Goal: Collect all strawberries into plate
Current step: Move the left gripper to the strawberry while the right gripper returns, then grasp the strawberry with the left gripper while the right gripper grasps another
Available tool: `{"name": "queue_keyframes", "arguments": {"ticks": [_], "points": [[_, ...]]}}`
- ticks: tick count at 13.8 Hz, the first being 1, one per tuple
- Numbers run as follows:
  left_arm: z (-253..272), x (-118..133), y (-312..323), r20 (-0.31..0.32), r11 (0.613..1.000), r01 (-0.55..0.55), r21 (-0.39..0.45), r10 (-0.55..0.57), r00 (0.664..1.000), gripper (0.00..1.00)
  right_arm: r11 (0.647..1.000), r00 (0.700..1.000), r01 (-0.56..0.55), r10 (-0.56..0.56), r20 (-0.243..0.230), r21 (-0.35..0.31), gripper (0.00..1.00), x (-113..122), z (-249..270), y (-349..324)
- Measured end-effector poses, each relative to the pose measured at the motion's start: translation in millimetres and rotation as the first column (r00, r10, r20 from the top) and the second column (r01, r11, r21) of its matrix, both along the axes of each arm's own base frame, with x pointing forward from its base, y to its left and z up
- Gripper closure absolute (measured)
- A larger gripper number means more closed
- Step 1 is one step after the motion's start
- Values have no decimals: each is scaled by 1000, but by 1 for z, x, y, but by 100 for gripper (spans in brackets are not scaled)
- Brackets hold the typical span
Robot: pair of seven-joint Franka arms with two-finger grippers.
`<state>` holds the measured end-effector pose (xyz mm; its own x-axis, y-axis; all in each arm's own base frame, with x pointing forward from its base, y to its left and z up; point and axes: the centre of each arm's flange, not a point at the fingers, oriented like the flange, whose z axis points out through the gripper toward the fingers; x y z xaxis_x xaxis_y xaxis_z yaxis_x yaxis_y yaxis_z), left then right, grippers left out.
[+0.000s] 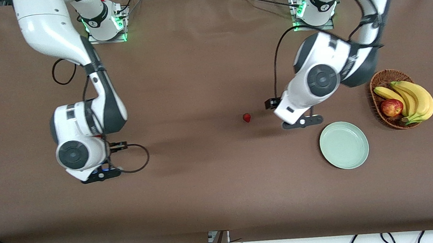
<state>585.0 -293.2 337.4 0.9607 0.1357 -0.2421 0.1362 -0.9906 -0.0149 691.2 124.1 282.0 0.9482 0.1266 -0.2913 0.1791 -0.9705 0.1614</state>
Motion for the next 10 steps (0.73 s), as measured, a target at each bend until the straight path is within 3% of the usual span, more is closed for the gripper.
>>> {"name": "queue_keyframes", "arguments": {"ticks": [3, 7, 10], "points": [[-52, -5, -40, 32, 998, -61, -2, 62, 998, 0, 1000, 999, 29, -28, -40, 3, 0, -9, -19, -35], [-92, -3, -58, 99, 996, -81, -45, 85, 991, 0, 999, 999, 35, -35, 14, 26, 0, -36, -52, -53], [-126, -19, -72, 122, 995, -87, -58, 93, 988, 0, 998, 998, 56, -56, 3, 33, 0, -57, -65, -68]]}}
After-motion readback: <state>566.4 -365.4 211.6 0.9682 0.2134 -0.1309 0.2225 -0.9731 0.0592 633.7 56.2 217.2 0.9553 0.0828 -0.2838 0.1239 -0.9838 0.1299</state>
